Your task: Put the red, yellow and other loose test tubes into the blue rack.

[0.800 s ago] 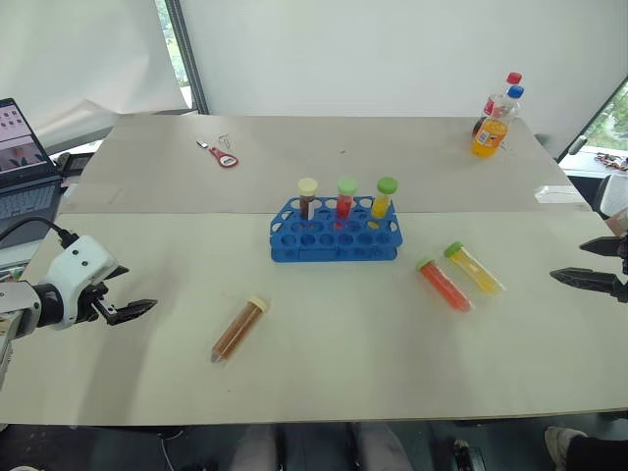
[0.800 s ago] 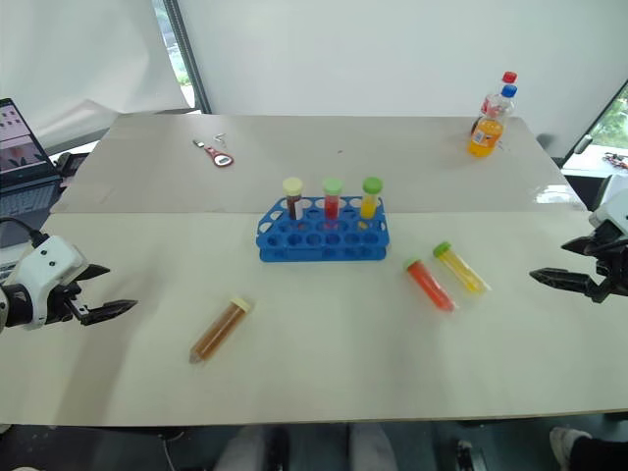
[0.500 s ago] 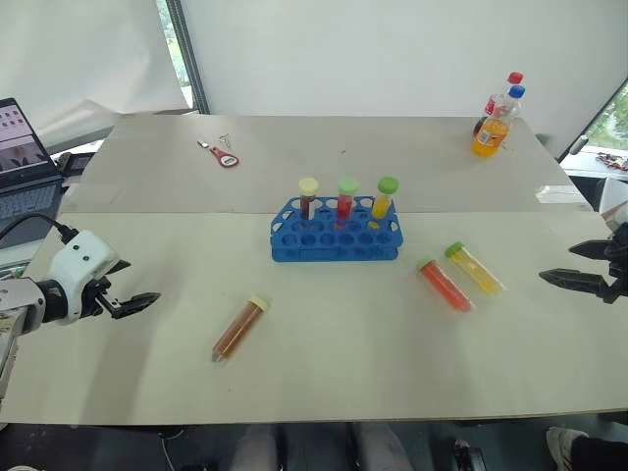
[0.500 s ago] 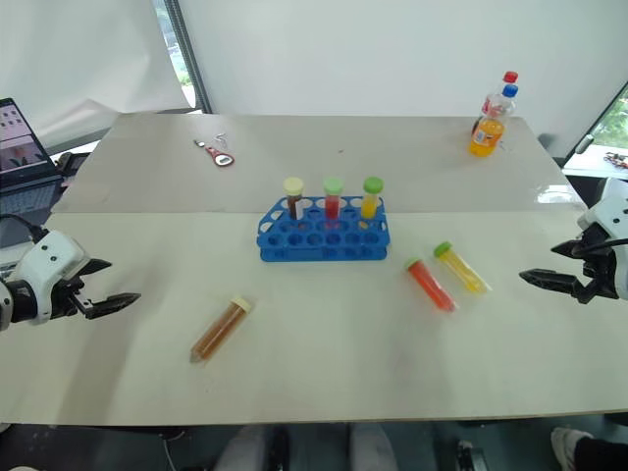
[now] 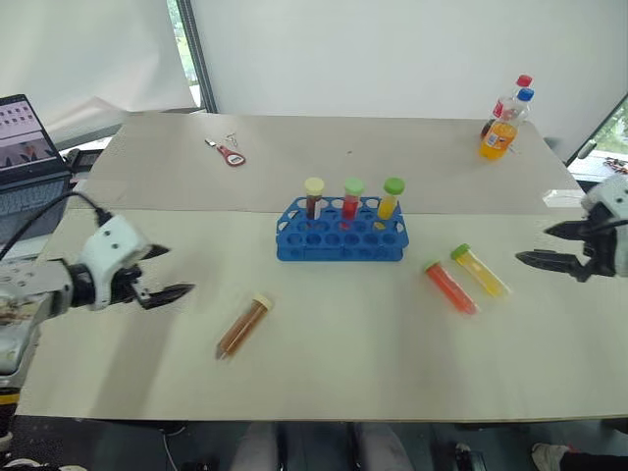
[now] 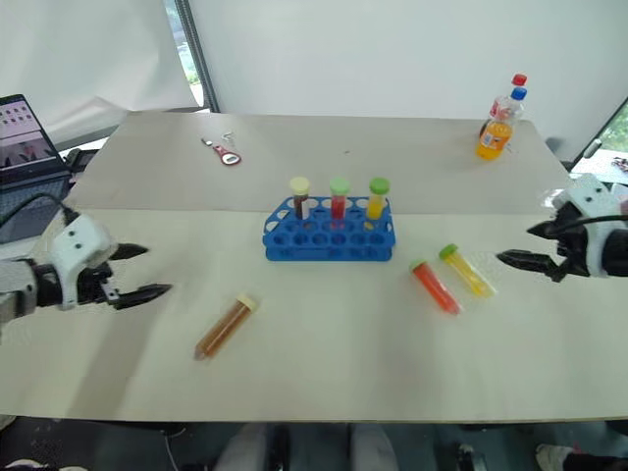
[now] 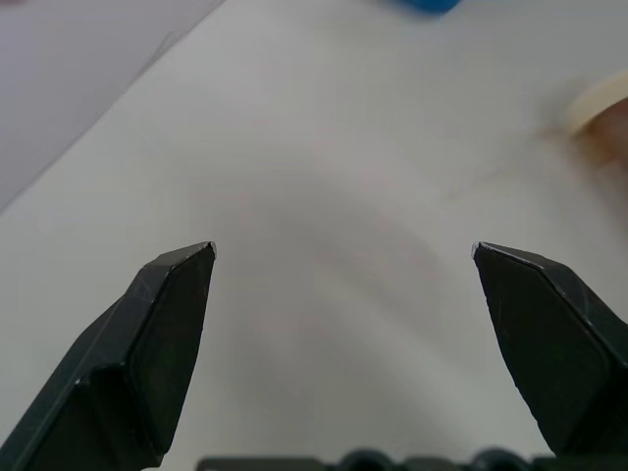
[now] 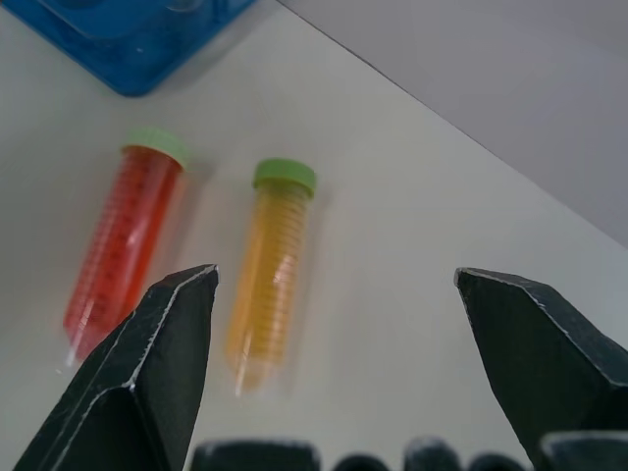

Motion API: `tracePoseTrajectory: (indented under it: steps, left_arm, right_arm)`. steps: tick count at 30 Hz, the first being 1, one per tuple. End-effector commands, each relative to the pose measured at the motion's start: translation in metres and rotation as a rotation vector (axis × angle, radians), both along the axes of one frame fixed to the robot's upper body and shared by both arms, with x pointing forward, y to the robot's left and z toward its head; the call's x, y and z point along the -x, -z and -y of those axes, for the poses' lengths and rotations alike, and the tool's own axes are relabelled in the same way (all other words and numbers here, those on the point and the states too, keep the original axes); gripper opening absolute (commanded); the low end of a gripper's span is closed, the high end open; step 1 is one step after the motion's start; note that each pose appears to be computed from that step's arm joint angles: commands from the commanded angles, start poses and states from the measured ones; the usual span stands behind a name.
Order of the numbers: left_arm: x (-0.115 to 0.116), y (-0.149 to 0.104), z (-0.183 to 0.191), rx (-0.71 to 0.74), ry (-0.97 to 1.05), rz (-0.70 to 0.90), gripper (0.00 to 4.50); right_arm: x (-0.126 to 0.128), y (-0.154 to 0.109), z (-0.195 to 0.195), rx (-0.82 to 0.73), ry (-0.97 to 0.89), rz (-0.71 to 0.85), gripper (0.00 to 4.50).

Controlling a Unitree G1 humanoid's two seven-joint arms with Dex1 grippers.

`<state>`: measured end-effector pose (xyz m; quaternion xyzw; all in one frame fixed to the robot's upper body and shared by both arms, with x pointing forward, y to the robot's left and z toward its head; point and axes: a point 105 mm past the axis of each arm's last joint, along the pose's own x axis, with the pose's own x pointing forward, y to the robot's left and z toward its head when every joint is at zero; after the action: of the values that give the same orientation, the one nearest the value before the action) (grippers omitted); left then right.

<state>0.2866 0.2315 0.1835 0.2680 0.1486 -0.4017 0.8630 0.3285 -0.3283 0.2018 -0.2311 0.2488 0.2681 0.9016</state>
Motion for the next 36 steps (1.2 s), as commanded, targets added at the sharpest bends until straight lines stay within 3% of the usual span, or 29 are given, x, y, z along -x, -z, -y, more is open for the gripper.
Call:
tracePoseTrajectory:
  steps: [1,11,20,30,33,36]
  left_arm:
    - [0.011,-0.019,0.039,0.016,0.176,0.036,4.48]
    - [0.041,-0.032,0.110,0.043,0.560,0.030,4.48]
    - [0.049,-0.029,0.129,0.054,0.646,0.043,4.48]
    - [0.050,-0.022,0.134,0.058,0.648,0.063,4.50]
    - [0.047,-0.021,0.135,0.072,0.638,0.078,4.50]
    - [0.042,-0.020,0.131,0.094,0.596,0.089,4.50]
  right_arm:
    - [-0.005,-0.002,-0.005,0.032,0.012,-0.091,4.29]
    - [-0.038,0.030,-0.027,0.115,0.022,-0.344,4.29]
    - [-0.052,0.049,-0.026,0.208,0.031,-0.412,4.29]
    - [-0.050,0.061,-0.026,0.171,0.033,-0.447,1.08]
    - [-0.051,0.052,-0.026,0.159,0.023,-0.415,0.99]
    - [-0.057,0.017,-0.033,0.109,-0.031,-0.308,0.99]
